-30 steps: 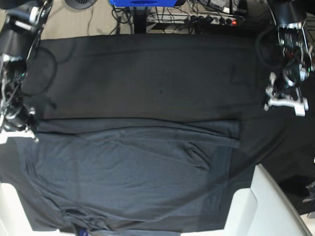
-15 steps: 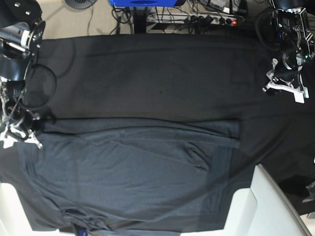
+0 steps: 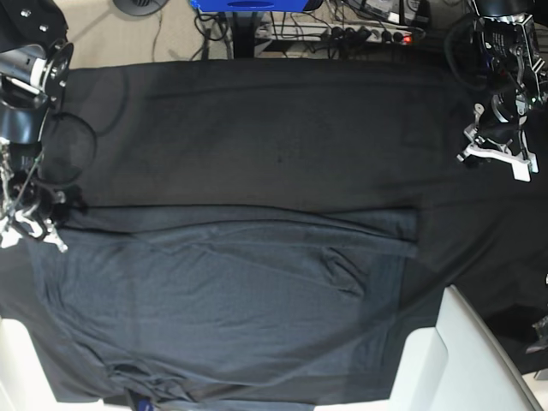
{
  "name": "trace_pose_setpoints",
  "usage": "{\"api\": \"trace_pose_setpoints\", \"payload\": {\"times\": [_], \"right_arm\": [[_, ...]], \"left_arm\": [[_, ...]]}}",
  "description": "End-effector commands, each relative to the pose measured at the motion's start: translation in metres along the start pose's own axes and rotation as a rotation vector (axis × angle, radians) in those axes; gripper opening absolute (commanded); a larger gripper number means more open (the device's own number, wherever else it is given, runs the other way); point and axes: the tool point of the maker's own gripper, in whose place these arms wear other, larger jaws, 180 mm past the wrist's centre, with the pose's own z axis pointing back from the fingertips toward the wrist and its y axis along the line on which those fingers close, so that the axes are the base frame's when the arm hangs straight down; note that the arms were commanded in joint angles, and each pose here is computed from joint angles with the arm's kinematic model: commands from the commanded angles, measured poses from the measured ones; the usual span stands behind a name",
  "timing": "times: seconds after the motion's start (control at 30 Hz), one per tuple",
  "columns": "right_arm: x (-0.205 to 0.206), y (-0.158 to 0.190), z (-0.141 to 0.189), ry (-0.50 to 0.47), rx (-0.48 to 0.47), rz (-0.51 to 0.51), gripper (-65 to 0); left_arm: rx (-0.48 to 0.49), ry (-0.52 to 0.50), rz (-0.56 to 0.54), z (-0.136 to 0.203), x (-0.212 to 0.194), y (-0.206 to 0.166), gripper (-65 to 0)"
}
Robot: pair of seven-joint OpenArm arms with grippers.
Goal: Fold the T-shirt properly
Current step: 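Open both grippers and raise them back toward the shirt edge, then lower both grippers onto the fold line and grasp the folded edge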
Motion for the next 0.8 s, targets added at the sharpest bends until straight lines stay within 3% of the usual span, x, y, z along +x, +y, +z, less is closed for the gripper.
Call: {"api": "trace_pose_setpoints", "payload": {"times": [0.0,0.2,0.53,0.7,0.77], "right_arm": [[0.031,0.018,0.005,-0.065,0.037,0.007,-64.8],[0.037,0.035,-0.002,-0.058,0.053,-0.024,-64.8],[0.080,0.058,-0.007,-0.261,0.068,-0.074,-64.1],[0.098,0.087,0.005,-0.346,0.232,-0.015,-64.2],[0.100,0.073,0.016,-0.365,0.241,0.034,-64.4]], "left_arm": [[-0.009,-0.043,-0.014,0.003,0.017,-0.001,-65.0],[-0.008,-0.041,-0.013,0.003,0.016,-0.001,-65.0],[-0.003,-0.040,-0.017,0.003,0.017,0.002,-65.0],[-0.004,-0.041,-0.018,0.003,0.017,0.001,-65.0],[-0.004,-0.041,-0.018,0.003,0.017,0.001,-65.0]]}}
